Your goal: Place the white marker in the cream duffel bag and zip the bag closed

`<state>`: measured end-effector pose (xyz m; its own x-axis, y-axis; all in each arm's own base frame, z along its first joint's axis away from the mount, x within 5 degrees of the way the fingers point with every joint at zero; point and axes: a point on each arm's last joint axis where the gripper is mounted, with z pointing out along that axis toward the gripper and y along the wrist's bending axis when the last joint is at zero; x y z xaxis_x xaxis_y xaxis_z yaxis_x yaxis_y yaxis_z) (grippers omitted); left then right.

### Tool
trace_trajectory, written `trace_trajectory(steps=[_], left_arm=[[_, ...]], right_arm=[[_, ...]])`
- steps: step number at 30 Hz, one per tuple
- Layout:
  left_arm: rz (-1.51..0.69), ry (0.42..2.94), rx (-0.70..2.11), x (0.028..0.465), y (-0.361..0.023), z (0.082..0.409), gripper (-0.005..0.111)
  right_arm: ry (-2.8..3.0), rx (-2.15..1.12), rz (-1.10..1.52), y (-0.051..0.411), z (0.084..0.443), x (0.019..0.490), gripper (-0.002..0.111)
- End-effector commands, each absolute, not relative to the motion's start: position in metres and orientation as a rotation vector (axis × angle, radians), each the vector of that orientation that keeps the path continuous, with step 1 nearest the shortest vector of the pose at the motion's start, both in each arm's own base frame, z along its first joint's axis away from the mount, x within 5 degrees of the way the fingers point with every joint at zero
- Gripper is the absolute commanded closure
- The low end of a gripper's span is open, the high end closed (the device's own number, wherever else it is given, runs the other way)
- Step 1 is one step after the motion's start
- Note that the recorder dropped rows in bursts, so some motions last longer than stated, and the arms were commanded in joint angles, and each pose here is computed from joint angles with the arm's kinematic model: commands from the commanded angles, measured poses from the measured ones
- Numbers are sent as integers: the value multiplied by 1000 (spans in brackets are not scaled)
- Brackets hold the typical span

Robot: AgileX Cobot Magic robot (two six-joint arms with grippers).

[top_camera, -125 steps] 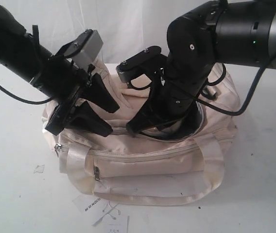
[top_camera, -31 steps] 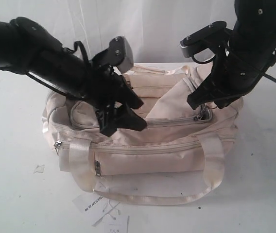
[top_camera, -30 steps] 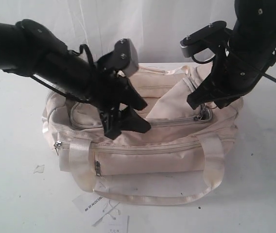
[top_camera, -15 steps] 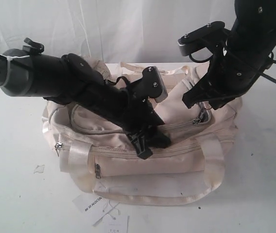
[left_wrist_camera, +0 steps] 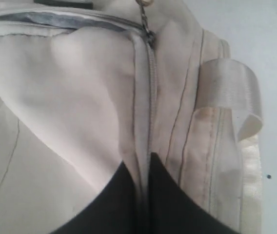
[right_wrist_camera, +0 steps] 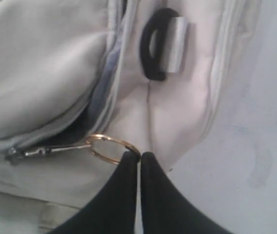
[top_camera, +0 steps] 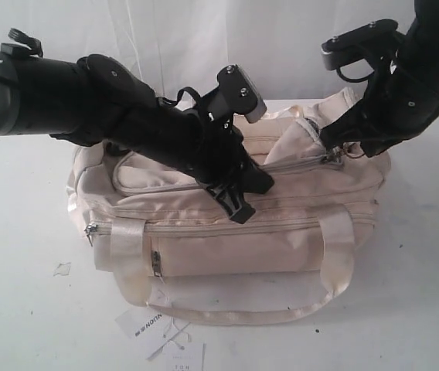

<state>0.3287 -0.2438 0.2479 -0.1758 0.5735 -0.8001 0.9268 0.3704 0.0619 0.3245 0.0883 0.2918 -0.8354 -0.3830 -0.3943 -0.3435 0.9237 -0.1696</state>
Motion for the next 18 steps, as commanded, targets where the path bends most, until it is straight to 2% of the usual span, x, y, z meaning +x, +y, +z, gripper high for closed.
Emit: trace_trajectory(steps=[1, 16, 18], left_arm=[[-678, 1858, 1357, 317, -246, 252, 107], [-681, 1858, 1360, 317, -247, 252, 107], [-685, 1858, 1363, 317, -247, 252, 107]], right_arm=[[2564, -493, -171, 69, 298, 335, 108], [2202, -389, -46, 71, 319, 362, 108], [2185, -392, -41, 74, 311, 370, 108]])
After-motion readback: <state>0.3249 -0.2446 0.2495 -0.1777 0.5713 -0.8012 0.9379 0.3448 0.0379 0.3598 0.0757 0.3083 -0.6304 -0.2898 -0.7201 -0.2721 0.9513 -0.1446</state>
